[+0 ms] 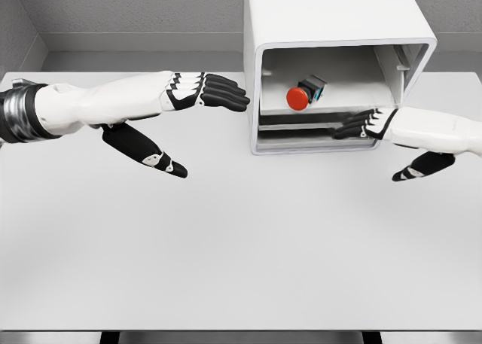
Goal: Slide open multi-storey tabletop storage cabinets and put open load switch and slide close multi-storey tabletop storage cabinets
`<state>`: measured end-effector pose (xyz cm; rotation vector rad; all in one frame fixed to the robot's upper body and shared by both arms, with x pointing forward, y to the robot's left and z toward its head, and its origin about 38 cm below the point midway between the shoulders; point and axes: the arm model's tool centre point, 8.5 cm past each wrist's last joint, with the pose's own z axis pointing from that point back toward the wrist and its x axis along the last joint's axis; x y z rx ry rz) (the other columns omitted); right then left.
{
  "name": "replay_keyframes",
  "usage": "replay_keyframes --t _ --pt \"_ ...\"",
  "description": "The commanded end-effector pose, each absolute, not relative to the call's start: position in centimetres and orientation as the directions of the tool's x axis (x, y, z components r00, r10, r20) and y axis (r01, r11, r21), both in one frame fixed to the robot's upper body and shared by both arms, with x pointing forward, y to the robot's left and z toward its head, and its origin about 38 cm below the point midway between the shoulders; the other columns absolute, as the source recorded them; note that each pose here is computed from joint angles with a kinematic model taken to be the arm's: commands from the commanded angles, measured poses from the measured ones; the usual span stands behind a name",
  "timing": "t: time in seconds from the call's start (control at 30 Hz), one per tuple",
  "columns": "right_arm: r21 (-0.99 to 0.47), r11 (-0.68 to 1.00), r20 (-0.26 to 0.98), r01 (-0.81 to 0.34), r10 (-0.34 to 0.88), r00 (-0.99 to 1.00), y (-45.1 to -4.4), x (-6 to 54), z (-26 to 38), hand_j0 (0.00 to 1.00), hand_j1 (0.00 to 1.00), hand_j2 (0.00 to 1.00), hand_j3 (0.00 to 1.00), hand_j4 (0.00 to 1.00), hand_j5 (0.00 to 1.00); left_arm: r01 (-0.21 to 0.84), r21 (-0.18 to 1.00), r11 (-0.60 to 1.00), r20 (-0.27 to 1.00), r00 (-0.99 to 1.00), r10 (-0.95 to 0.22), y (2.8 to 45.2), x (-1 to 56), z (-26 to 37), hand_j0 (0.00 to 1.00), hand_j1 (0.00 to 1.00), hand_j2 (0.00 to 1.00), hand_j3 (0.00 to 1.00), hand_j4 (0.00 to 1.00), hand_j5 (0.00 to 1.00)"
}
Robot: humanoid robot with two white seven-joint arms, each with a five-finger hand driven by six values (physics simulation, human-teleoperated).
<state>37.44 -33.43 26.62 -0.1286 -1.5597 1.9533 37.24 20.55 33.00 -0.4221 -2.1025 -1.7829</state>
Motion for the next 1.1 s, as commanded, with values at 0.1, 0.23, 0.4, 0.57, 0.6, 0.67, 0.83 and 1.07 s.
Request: replay_keyframes --t 0.1,0.23,0.4,0.57,0.6,0.67,0.83,1.07 --pt "-0.905 -0.095 0.298 -0.416 0.555 -0.776 -34.9 37.1 26.9 1.0 1.0 1.0 1.0 1.0 1.0 0.448 0.878 0.168 0.454 -0.891 0.002 20.6 37.3 33.1 1.0 1.0 1.0 1.0 1.0 1.0" --pt "-0.901 -0.096 0.301 -0.424 0.564 -0.769 -35.3 36.9 26.8 1.0 1.0 1.0 1.0 1.0 1.0 0.448 0.878 0.168 0.454 -0.891 0.002 20.6 37.3 33.1 1.0 1.0 1.0 1.0 1.0 1.0" --pt "-0.9 -0.094 0.304 -0.426 0.566 -0.766 -35.4 37.0 26.8 1.0 1.0 1.0 1.0 1.0 1.0 0.455 0.874 0.168 0.462 -0.887 0.002 20.6 37.2 32.7 1.0 1.0 1.0 1.0 1.0 1.0" --pt "-0.9 -0.095 0.303 -0.426 0.566 -0.767 -35.4 37.0 26.8 1.0 1.0 1.0 1.0 1.0 1.0 0.455 0.874 0.168 0.462 -0.887 0.002 20.6 37.2 32.7 1.0 1.0 1.0 1.0 1.0 1.0" --pt "-0.899 -0.096 0.303 -0.427 0.566 -0.767 -35.4 37.0 26.7 1.0 1.0 1.0 1.0 1.0 1.0 0.457 0.873 0.169 0.464 -0.886 0.0 20.7 37.2 32.6 1.0 1.0 1.0 1.0 1.0 1.0" --pt "-0.899 -0.096 0.303 -0.427 0.566 -0.767 -35.4 37.0 26.7 1.0 1.0 1.0 1.0 1.0 1.0 0.458 0.873 0.171 0.465 -0.885 -0.002 20.8 37.2 32.6 1.0 1.0 1.0 1.0 1.0 1.0" --pt "-0.898 -0.095 0.304 -0.429 0.569 -0.764 -35.5 37.0 26.7 1.0 1.0 1.0 1.0 1.0 1.0 0.455 0.874 0.173 0.462 -0.887 -0.002 20.8 37.2 32.7 1.0 1.0 1.0 1.0 1.0 1.0" --pt "-0.898 -0.098 0.303 -0.429 0.57 -0.764 -35.5 37.0 26.7 1.0 1.0 1.0 1.0 1.0 1.0 0.426 0.896 0.127 0.443 -0.88 -0.174 26.4 37.0 33.4 1.0 1.0 1.0 1.0 1.0 1.0"
